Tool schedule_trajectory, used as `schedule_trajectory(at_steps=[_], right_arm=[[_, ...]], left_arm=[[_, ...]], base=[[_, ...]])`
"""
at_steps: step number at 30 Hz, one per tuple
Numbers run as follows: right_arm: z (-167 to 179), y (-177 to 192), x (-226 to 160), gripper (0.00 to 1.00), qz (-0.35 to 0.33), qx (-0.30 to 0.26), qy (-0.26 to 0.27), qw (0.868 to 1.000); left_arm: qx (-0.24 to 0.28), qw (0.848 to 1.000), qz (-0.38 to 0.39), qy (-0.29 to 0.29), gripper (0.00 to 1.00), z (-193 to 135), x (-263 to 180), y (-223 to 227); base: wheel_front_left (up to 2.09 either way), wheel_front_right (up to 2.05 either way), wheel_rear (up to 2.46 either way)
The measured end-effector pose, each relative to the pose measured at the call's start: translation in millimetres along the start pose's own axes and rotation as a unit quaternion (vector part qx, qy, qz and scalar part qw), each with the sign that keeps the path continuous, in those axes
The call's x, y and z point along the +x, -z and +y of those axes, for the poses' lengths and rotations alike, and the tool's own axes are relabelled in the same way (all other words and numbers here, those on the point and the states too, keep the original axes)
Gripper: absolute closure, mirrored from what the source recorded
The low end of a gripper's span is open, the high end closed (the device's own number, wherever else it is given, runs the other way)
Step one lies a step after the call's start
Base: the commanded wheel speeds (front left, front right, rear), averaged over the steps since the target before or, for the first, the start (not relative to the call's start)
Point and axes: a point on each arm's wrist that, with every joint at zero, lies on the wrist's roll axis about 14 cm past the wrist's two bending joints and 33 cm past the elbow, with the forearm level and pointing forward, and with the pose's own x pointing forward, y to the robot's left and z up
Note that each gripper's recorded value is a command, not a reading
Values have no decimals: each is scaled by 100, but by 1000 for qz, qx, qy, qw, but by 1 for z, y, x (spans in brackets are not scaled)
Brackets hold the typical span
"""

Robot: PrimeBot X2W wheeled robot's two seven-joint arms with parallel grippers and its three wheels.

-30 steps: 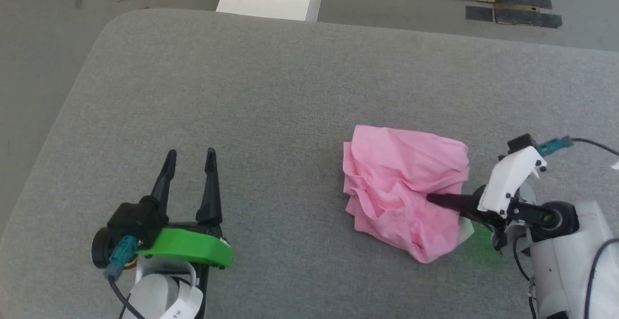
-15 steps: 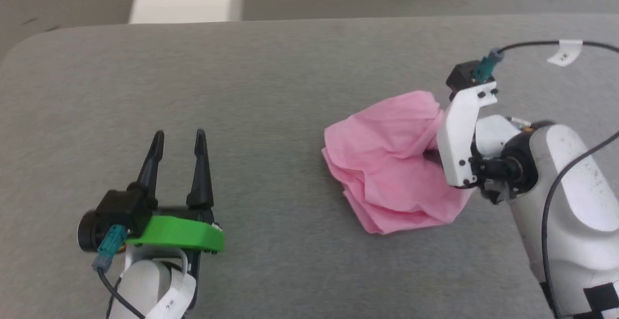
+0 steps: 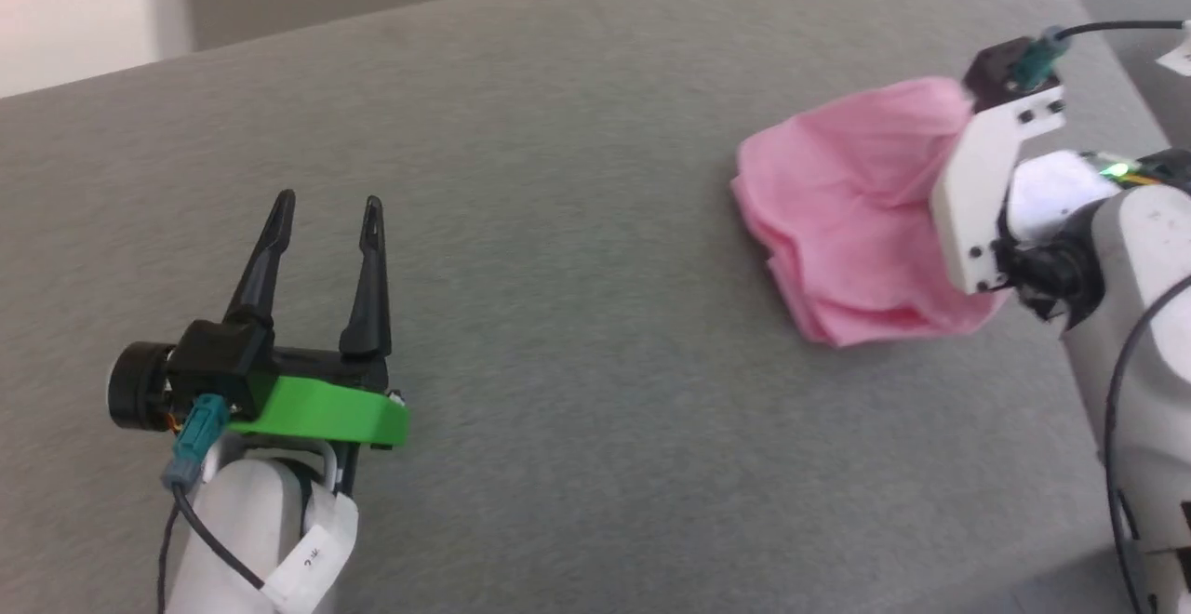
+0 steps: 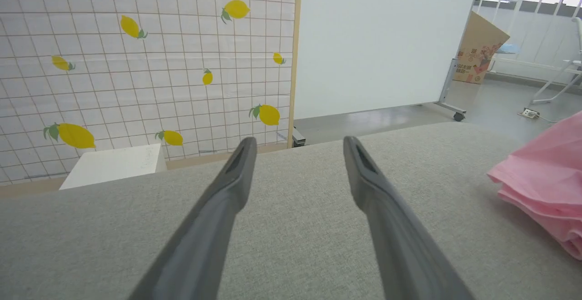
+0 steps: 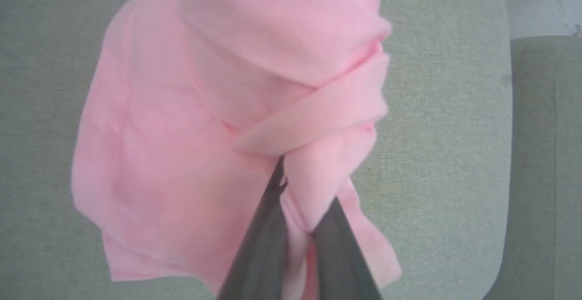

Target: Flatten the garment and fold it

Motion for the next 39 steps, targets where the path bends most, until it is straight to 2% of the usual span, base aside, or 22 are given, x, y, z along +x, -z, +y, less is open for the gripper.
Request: schedule_trajectory(at_steps=[7,16,26,29,34,36,37,39], right_arm=[[-74,22,-5,100,-22,47,99,994],[-134,22,3,100,-54,44,203,977],[-150,13,28,100,-81,25,240,967],[-143,7,40,100,-84,24,234,968],[-131,22,56,100,-54,37,219,973],[-134,28,54,45,-42,42,223,973],[-137,31,51,0,-35,47,226,972],[-143,35,46,0,-31,51,233,971]], left_arm=[[-13,998,15,67,0,-35,25,30],[-21,993,38,109,0,-46,48,68],[-19,993,62,100,0,-29,47,91],[-8,994,63,88,0,-16,45,90],[-1,995,67,79,0,-7,41,91],[0,995,62,78,0,-8,40,86],[0,995,60,78,0,-8,40,84],[-3,995,56,77,0,-10,39,81]], base=[[0,0,0],[0,0,0],[0,0,0],[0,0,0],[0,0,0],[0,0,0],[0,0,0],[0,0,0]])
